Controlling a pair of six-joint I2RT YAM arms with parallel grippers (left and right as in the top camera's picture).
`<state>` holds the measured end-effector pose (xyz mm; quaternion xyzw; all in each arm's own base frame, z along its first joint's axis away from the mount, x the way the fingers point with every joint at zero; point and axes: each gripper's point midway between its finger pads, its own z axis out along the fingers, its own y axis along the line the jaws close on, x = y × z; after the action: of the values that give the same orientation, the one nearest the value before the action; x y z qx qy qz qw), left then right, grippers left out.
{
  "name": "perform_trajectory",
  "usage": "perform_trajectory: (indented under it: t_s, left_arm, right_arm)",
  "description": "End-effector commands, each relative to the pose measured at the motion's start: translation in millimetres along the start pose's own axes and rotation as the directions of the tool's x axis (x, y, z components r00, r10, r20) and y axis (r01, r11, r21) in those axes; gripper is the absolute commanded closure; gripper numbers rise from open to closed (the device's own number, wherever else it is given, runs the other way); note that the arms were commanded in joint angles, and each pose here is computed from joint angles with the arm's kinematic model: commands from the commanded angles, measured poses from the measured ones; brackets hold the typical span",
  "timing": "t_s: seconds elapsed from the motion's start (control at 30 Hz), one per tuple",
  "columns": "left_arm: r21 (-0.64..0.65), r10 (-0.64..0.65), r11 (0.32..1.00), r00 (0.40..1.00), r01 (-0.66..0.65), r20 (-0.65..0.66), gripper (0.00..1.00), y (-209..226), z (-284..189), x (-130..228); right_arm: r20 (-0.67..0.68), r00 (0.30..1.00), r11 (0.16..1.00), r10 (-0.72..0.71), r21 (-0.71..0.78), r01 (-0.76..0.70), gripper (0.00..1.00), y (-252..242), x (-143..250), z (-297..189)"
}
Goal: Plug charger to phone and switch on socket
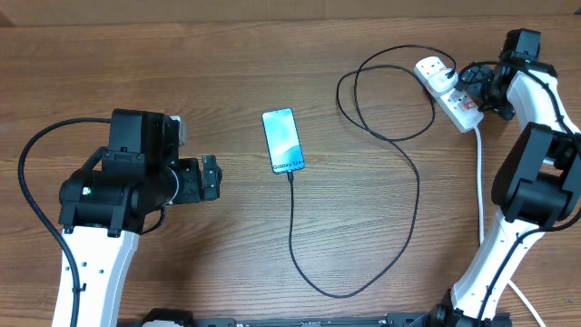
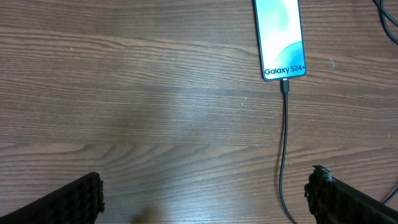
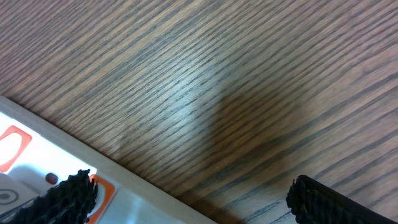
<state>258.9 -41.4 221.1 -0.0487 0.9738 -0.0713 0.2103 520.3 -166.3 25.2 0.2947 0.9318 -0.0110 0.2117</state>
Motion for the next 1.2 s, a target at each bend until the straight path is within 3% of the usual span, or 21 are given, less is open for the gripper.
perform_trajectory:
  t_s: [0.0, 1.17]
  left_arm:
    - [0.013, 0.034, 0.999, 0.999, -0.035, 0.010, 0.00, -4, -2, -3]
    - [0.013, 0.035, 0.999, 0.999, -0.035, 0.015, 0.00, -5, -2, -5]
  right_arm:
    - [-0.001, 1.000, 0.999, 0.008, -0.039, -0.008, 0.00, 6, -3, -2]
    - [-0.073, 0.997, 0.996, 0.000, -0.091, -0.007, 0.00, 14, 14, -1]
